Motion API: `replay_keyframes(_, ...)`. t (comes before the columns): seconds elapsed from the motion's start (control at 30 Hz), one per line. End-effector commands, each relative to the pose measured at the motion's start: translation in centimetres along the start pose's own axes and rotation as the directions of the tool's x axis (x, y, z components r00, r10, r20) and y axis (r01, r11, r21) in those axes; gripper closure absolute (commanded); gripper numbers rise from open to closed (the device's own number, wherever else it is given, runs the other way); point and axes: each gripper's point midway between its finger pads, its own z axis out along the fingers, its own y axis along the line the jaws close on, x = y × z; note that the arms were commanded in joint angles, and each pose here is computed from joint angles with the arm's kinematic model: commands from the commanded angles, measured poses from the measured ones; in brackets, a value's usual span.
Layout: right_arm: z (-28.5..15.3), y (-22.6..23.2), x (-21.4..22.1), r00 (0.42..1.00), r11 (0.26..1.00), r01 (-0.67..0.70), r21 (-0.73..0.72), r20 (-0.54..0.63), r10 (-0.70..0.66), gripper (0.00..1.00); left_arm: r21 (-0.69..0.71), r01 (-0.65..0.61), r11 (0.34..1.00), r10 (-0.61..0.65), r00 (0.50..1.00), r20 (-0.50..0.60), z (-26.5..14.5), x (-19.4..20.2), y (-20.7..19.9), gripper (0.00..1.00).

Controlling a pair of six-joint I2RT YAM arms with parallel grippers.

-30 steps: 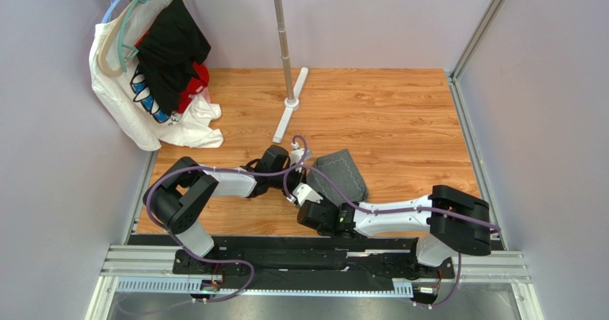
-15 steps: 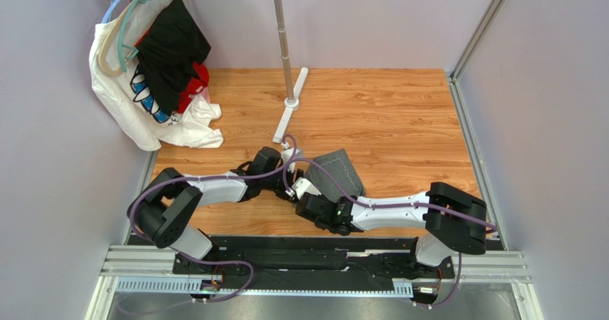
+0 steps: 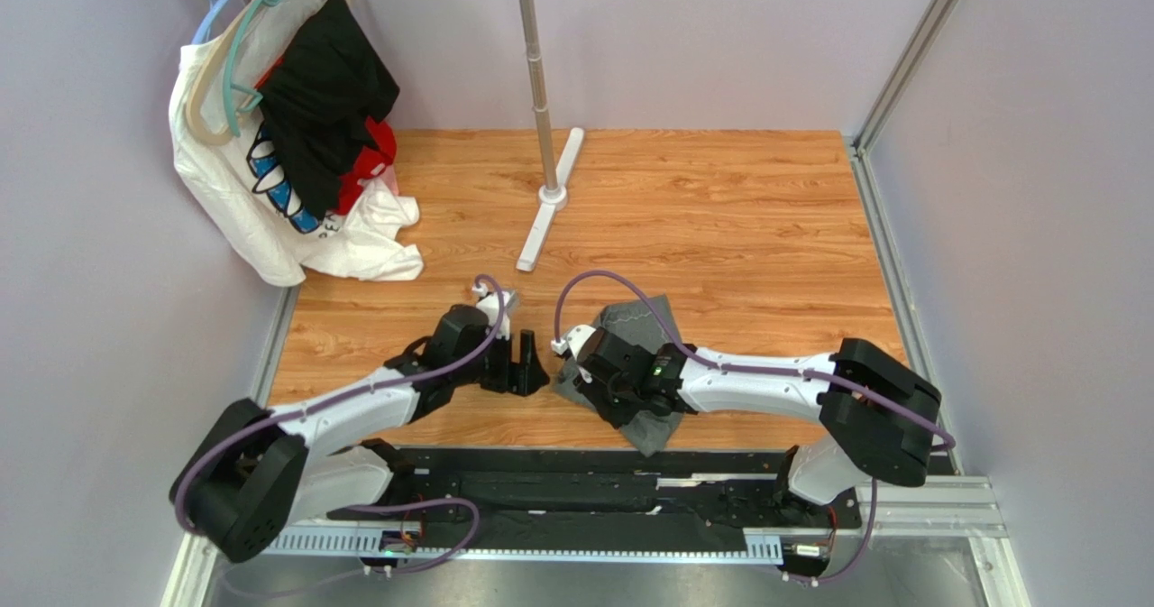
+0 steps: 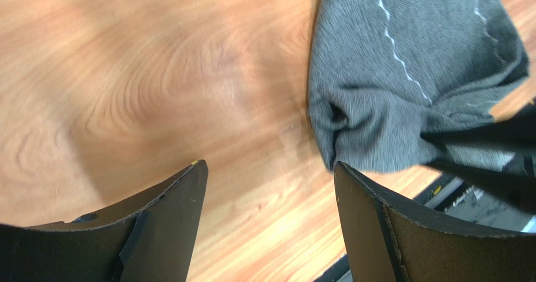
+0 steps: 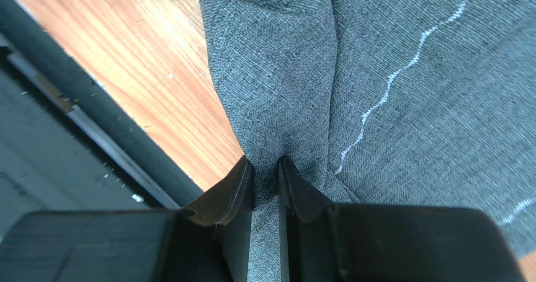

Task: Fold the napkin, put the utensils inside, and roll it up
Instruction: Roll the napkin with the utensil

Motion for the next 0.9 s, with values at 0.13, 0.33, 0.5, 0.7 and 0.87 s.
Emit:
replay_keyframes(0.13, -2.0, 1.4, -0.5, 0.996, 0.945, -0.083, -0.318, -0.044, 0.073, 1.0, 0.249, -0.143, 0.958, 0.09, 0.973, 0.211, -2.0, -2.4, -4.4, 0.18)
replay_keyframes(0.33, -2.3, 0.4, -1.6, 0.987, 0.88, -0.159, -0.447, -0.044, 0.156, 1.0, 0.365, -0.231, 0.902, 0.147, 0.959, 0.242, -1.9, -2.8, -6.7, 0.19)
replay_keyframes(0.5, -2.0, -0.2, -2.0, 0.978, 0.832, -0.204, -0.516, -0.061, 0.202, 1.0, 0.378, -0.274, 0.885, 0.182, 0.948, 0.261, -1.3, -3.3, -7.1, 0.19)
replay_keyframes(0.7, -1.2, -1.7, -2.2, 0.964, 0.805, -0.257, -0.534, -0.078, 0.255, 1.0, 0.404, -0.299, 0.865, 0.198, 0.941, 0.274, -0.5, -3.8, -7.8, 0.2)
replay_keyframes(0.87, -0.4, -2.3, -1.6, 0.951, 0.777, -0.3, -0.553, -0.113, 0.287, 1.0, 0.423, -0.312, 0.851, 0.205, 0.938, 0.281, 0.1, -4.0, -8.4, 0.22)
